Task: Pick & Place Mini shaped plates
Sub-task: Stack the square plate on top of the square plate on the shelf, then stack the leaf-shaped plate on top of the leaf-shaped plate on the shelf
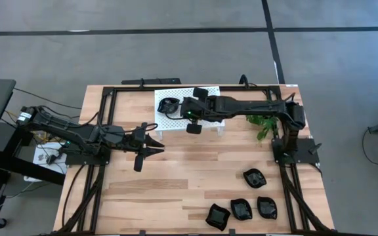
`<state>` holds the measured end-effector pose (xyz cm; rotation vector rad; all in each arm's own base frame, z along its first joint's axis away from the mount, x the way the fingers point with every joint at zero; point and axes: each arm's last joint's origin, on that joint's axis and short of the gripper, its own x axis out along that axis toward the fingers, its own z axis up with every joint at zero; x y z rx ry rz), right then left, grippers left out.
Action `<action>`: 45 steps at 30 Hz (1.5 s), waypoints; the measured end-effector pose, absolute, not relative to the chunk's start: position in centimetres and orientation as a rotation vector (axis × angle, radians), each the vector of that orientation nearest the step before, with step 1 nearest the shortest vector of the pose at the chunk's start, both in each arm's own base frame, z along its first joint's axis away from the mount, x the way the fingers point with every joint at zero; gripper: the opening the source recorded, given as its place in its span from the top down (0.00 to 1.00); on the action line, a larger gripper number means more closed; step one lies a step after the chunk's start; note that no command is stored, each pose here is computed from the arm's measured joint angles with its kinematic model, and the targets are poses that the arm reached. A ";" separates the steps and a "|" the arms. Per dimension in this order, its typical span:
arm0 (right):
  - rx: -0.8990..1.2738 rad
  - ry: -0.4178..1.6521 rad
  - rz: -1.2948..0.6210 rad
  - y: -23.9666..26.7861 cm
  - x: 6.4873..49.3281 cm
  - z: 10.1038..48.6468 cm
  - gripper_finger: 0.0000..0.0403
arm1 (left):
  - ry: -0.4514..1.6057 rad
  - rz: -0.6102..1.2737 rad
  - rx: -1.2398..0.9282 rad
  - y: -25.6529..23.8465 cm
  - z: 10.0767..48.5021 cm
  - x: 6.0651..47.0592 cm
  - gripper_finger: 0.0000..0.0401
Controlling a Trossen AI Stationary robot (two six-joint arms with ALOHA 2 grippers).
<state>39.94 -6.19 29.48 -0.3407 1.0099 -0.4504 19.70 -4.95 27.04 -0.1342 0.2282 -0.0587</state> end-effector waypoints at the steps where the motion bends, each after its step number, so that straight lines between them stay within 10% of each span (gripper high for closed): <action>1: -0.340 1.010 -0.452 -6.3 39.9 29.5 0.98 | 0.228 -0.058 -0.134 -4.9 27.0 19.7 0.79; 26: -0.304 1.040 -0.385 -6.4 39.7 29.2 0.83 | 0.224 -0.058 -0.135 -4.9 27.1 19.7 0.79; 45: -0.354 1.047 -0.425 -7.1 39.6 29.4 0.90 | 0.222 -0.059 -0.136 -4.9 27.1 19.7 0.79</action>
